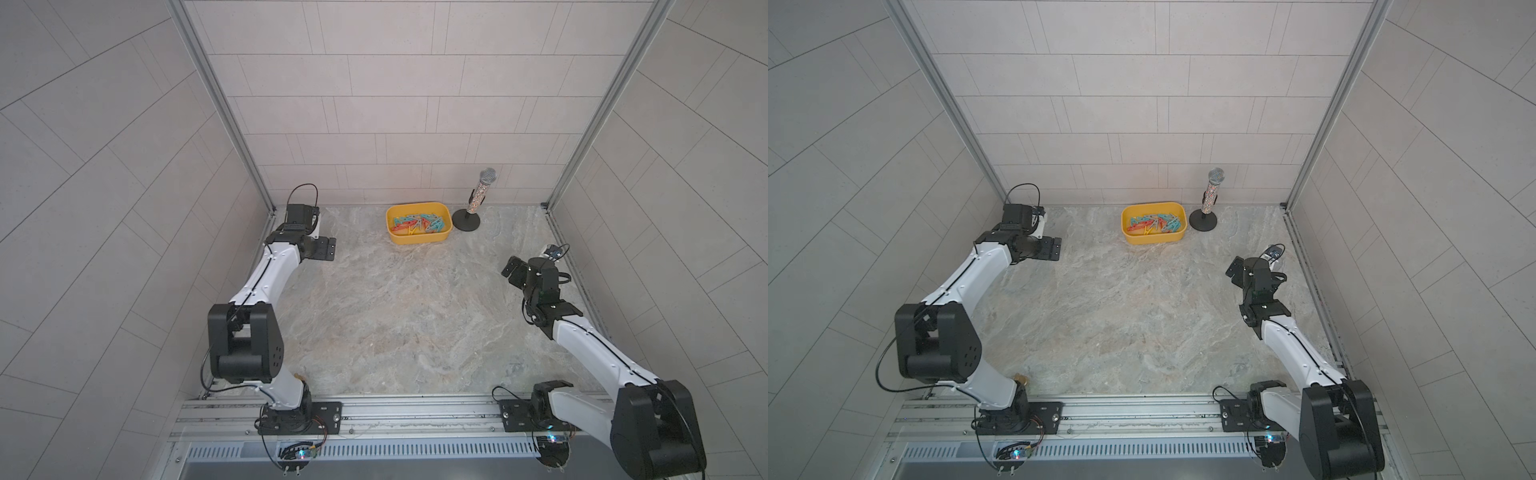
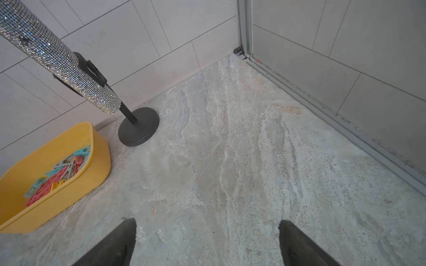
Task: Take the clothespins out of the storage box
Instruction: Move the storage box to the center of the board.
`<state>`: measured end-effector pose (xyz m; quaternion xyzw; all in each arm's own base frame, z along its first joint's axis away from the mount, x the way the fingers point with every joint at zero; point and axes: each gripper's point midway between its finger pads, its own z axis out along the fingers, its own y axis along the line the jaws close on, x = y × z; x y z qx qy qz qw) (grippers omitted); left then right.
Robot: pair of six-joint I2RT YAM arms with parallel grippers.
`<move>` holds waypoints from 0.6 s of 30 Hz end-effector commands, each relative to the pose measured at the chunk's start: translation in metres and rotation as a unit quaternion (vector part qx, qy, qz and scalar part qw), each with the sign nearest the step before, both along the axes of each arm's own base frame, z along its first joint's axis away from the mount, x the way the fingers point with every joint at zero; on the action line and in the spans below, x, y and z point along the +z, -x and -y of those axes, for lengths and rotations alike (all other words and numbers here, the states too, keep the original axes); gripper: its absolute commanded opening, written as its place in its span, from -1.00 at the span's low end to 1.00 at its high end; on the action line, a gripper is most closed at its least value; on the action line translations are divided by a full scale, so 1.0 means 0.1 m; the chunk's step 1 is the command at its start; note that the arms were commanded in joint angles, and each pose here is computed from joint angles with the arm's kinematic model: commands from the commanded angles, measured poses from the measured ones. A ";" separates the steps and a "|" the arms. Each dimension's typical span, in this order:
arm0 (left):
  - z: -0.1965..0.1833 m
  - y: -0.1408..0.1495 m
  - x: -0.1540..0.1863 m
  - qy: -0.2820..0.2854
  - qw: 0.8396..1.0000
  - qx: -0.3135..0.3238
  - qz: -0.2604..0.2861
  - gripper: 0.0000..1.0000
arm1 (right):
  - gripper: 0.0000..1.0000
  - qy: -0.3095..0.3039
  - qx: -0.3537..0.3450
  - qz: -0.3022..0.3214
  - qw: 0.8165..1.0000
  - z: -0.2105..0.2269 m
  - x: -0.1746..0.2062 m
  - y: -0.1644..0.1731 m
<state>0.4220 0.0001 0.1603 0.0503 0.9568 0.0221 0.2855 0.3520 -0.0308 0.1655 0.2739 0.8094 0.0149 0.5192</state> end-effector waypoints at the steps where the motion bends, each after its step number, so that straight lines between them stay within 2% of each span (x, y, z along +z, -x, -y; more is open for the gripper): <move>1: 0.27 0.27 -0.08 0.015 0.995 -0.051 -0.085 1.00 | 1.00 -0.021 0.030 -0.036 0.999 -0.12 -0.07 0.06; 10: 1.11 -0.03 0.09 -0.010 0.986 -0.156 -0.062 1.00 | 0.79 -0.101 0.103 -0.087 0.986 -0.50 -0.26 0.09; 12: 1.26 -0.15 0.09 -0.002 0.987 -0.153 -0.058 0.97 | 0.77 -0.107 0.112 -0.091 0.984 -0.54 -0.27 0.11; 15: 1.43 -0.36 0.06 0.025 0.990 -0.129 -0.052 0.79 | 0.76 -0.108 0.117 -0.092 0.983 -0.57 -0.28 0.14; 18: 1.61 -0.56 0.01 0.046 0.991 -0.117 -0.039 0.77 | 0.75 -0.107 0.120 -0.090 0.983 -0.58 -0.28 0.18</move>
